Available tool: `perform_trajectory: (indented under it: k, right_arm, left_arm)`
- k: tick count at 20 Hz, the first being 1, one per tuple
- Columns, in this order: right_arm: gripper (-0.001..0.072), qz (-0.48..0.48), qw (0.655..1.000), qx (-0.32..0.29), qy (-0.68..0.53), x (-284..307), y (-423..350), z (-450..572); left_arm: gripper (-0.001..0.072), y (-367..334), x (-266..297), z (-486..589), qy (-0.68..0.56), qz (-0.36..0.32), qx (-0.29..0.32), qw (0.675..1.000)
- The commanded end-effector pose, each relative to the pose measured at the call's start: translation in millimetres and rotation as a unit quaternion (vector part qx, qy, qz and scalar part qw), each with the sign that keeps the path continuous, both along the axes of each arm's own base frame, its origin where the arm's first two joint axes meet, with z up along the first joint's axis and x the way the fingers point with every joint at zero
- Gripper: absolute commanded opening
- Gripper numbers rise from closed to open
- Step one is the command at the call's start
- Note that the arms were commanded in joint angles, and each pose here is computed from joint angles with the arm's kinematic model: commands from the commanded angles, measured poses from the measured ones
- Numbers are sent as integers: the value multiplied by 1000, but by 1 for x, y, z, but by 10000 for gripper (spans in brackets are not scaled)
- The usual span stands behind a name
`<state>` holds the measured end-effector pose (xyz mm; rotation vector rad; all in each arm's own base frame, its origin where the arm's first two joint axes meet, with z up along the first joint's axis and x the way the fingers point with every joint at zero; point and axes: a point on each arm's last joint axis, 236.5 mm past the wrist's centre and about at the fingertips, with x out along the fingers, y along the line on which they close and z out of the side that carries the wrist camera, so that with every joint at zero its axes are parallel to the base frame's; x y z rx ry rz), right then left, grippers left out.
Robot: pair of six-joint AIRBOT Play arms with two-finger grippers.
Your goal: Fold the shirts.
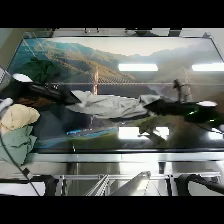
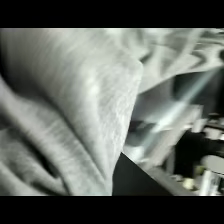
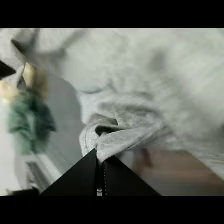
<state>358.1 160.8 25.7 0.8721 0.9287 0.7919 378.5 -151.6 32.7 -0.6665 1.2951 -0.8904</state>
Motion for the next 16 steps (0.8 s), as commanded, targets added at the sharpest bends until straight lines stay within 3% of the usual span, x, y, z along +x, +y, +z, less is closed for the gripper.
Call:
perform_trajectory:
  k: [1,3,4,6,8,11,13,16]
  right_arm:
    - [18,-28,975,127,-180,-8,-37,167]
    - [18,-51,933,158,-318,-34,-60,272]
    - [18,-60,907,154,-386,-56,-67,320]
    - [18,-74,866,114,-481,-95,-67,382]
    - [18,-83,834,67,-541,-126,-57,416]
    - [19,-111,822,-11,-559,-135,-49,415]
    - [19,-116,855,-71,-500,-113,-53,378]
    - [19,-80,902,-82,-417,-87,-48,317]
  left_arm:
    - [17,7,-14,187,-152,6,-219,964]
    - [17,37,-40,305,-278,30,-324,904]
    - [17,51,-58,348,-331,38,-349,876]
    - [18,70,-96,404,-413,49,-356,837]
    - [18,74,-122,423,-467,64,-315,824]
    - [18,78,-125,406,-485,99,-211,843]
    - [18,80,-106,365,-444,124,-115,880]
    - [18,66,-87,304,-362,117,-85,921]
